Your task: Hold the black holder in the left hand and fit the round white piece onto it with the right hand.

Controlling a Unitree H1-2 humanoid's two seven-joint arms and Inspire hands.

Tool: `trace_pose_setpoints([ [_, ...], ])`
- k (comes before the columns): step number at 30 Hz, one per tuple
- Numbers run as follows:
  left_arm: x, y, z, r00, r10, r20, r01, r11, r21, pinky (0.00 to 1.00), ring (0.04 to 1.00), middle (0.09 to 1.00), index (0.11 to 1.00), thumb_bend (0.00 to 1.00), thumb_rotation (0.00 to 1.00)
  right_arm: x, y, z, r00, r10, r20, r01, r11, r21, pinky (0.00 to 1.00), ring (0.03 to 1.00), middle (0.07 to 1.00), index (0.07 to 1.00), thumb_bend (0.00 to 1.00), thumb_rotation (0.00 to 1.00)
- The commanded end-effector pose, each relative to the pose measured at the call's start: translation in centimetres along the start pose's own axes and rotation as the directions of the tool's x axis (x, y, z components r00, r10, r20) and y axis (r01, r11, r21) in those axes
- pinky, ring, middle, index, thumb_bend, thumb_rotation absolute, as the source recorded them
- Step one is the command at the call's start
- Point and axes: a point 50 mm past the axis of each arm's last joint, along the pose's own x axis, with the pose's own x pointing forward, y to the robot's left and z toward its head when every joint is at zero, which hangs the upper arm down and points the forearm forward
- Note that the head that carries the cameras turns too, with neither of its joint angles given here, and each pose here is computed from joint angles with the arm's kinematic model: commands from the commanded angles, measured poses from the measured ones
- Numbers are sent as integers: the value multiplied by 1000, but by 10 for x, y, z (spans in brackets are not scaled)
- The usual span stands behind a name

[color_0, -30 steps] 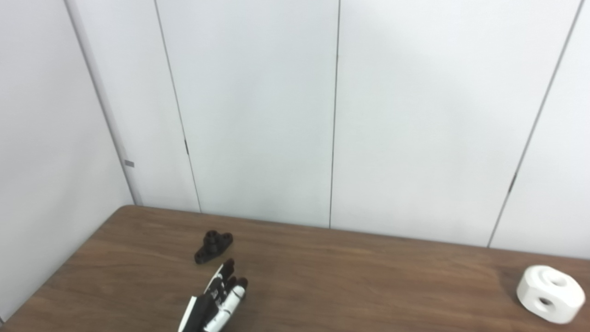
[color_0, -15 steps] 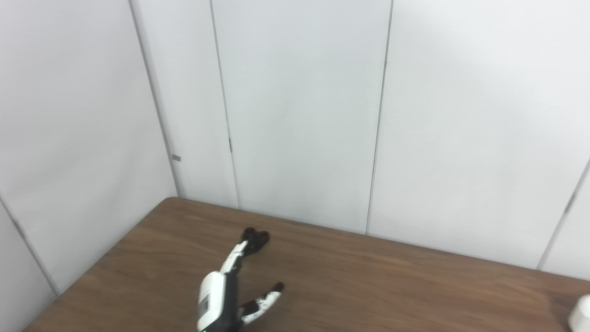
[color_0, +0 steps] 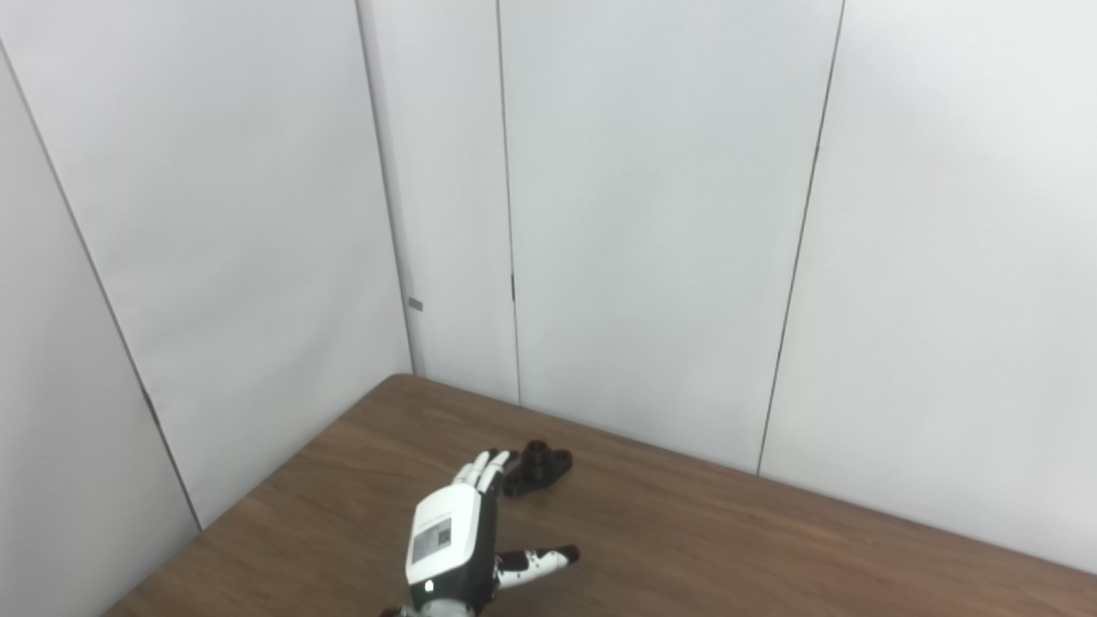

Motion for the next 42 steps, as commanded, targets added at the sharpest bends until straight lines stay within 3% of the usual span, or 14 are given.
trace_pose_setpoints([
  [1, 16, 14, 14, 998, 51, 23, -51, 999, -1, 816, 945, 983, 925, 980, 402, 3, -6, 1, 1000, -7, 3, 7, 1000, 0, 1000, 995, 977, 948, 312, 663],
  [13, 52, -4, 6, 994, 8, -106, -8, 1000, 1, 988, 1000, 1000, 957, 1000, 430, 4, -15, 3, 1000, 2, -3, -2, 1000, 14, 1000, 1000, 971, 917, 270, 647],
  [18, 66, -17, 2, 986, -2, -167, 3, 1000, 8, 1000, 1000, 1000, 950, 1000, 436, 3, -19, -1, 1000, -13, -7, 13, 1000, 21, 1000, 987, 961, 897, 266, 577],
  [28, 91, -36, -12, 969, -7, -246, 5, 1000, -9, 1000, 1000, 1000, 891, 1000, 427, -4, -23, 1, 1000, -8, -10, 8, 1000, 15, 1000, 998, 984, 944, 289, 625],
  [42, 108, -57, -18, 961, -23, -274, 8, 998, -57, 1000, 990, 1000, 847, 1000, 365, -21, -22, 6, 1000, -28, -9, 28, 999, 31, 1000, 998, 970, 913, 276, 576],
])
